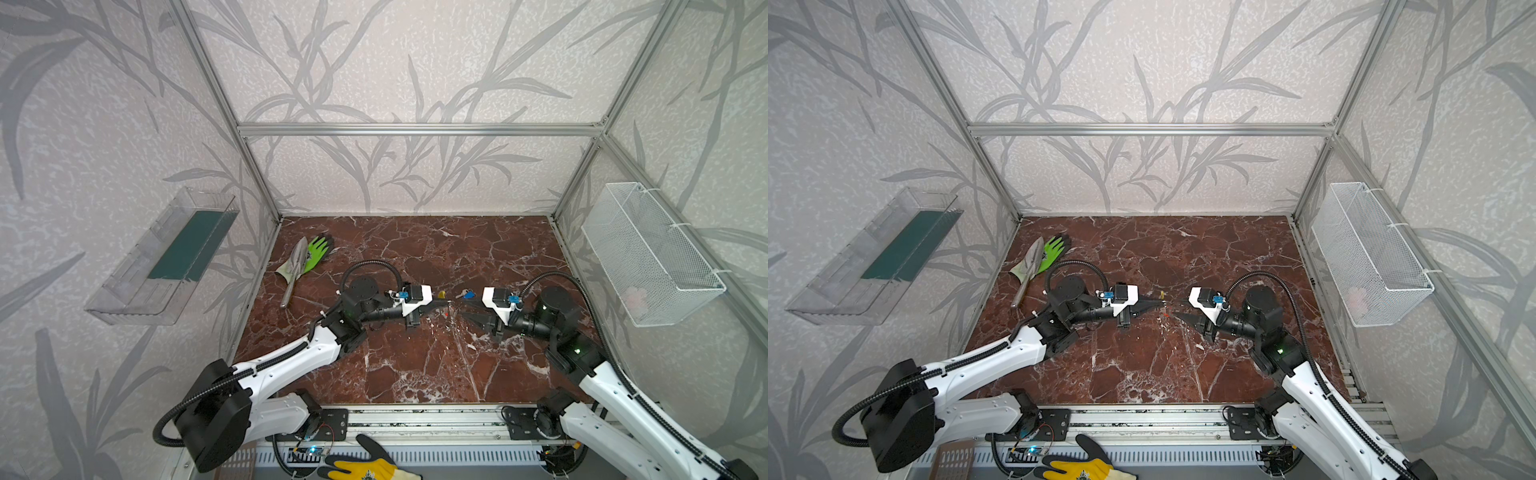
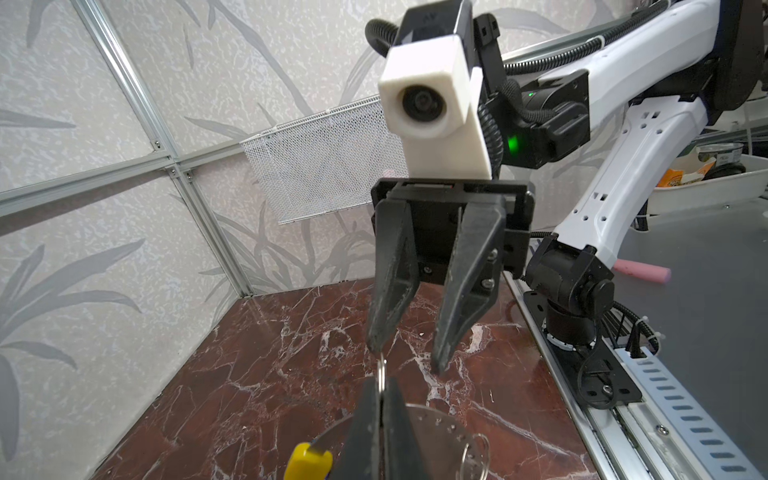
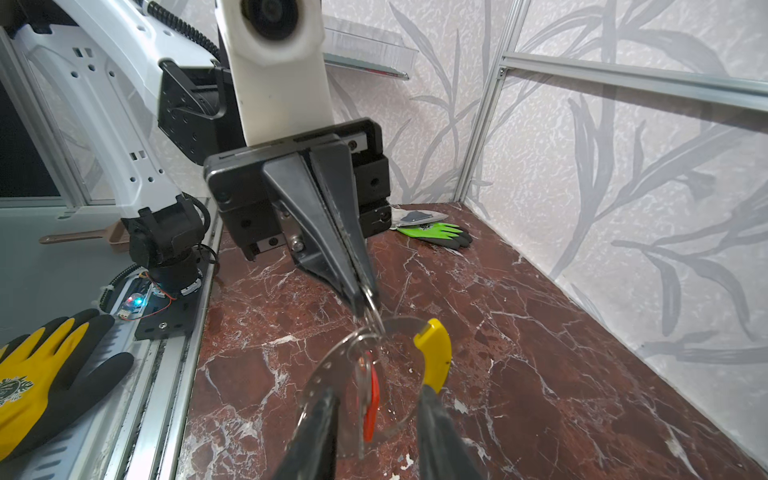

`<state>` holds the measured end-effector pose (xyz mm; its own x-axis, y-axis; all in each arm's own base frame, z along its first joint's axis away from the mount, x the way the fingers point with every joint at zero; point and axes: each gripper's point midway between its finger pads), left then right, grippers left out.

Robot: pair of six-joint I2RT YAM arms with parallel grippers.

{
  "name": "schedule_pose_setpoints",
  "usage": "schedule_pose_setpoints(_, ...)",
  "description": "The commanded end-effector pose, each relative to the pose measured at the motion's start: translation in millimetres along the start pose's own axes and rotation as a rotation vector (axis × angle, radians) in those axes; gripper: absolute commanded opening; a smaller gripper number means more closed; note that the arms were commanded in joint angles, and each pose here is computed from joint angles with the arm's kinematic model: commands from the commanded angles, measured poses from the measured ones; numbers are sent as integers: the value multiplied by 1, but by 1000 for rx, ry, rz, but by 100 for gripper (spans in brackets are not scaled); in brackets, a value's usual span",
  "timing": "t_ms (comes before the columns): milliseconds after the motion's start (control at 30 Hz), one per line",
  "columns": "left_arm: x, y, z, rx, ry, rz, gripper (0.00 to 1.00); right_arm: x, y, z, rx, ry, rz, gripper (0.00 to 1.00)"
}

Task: Put the keys on the keyring

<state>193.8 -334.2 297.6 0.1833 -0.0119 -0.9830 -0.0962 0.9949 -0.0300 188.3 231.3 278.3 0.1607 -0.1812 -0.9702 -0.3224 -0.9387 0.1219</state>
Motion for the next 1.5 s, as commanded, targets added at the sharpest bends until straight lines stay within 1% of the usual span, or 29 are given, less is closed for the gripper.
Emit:
schedule_pose_setpoints(0, -21, 0, -1, 25, -13, -63, 0, -16, 1, 3, -24, 62, -64, 31)
schedule_pose_setpoints(233, -20, -1, -2, 37, -5, -60, 0, -21, -3, 4, -49, 53, -93, 24)
schedule_pose_setpoints(567, -20, -6, -2, 54, -5, -60, 0, -18, -8, 2, -68, 43, -92, 23)
schedule_pose_setpoints(700, -20, -7, -1, 58, -6, -61, 0, -15, -10, 2, -75, 40, -85, 19)
schedule_pose_setpoints(800, -21, -8, -1, 60, -10, -63, 0, -13, -11, 3, -80, 40, -82, 14)
schedule_pose_setpoints(900, -22, -8, -1, 62, -11, -66, 0, -12, -11, 3, -81, 39, -79, 11)
schedule_pose_setpoints(1033, -21, -9, 1, 60, -11, -60, 0, -11, -11, 4, -81, 43, -75, 0)
schedule_pose_setpoints(1100, -18, -9, 2, 49, -20, -44, 0, -11, -9, 3, -71, 48, -64, 0)
schedule_pose_setpoints(1133, -15, -8, 3, 40, -32, -23, 1, -10, -8, 3, -64, 49, -50, 0)
schedule_pose_setpoints(1167, -11, -7, 6, 21, -45, 8, 9, -8, -6, 4, -62, 49, -29, 0)
schedule_pose_setpoints(1200, -3, -6, 7, 8, -52, 50, 15, -6, -5, 4, -60, 47, -1, 0)
schedule_pose_setpoints(1267, 2, -1, 9, -11, -102, 123, 26, 1, -2, 5, -62, 36, 64, 0)
schedule_pose_setpoints(1300, 1, 0, 11, -25, -117, 143, 29, 4, 0, 6, -65, 29, 97, 0)
schedule_pose_setpoints(1467, 2, 3, 12, -31, -177, 237, 30, 14, 4, 3, -57, -22, 210, 0)
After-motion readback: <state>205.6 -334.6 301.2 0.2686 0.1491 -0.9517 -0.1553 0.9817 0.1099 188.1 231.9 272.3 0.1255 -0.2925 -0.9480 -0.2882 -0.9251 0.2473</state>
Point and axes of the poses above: each gripper's point midway between its finger pads, its own y axis back along the fingers, its own z axis along the line the jaws close on, x = y × z, and after that the axes turned 4 degrees about y, right-handed
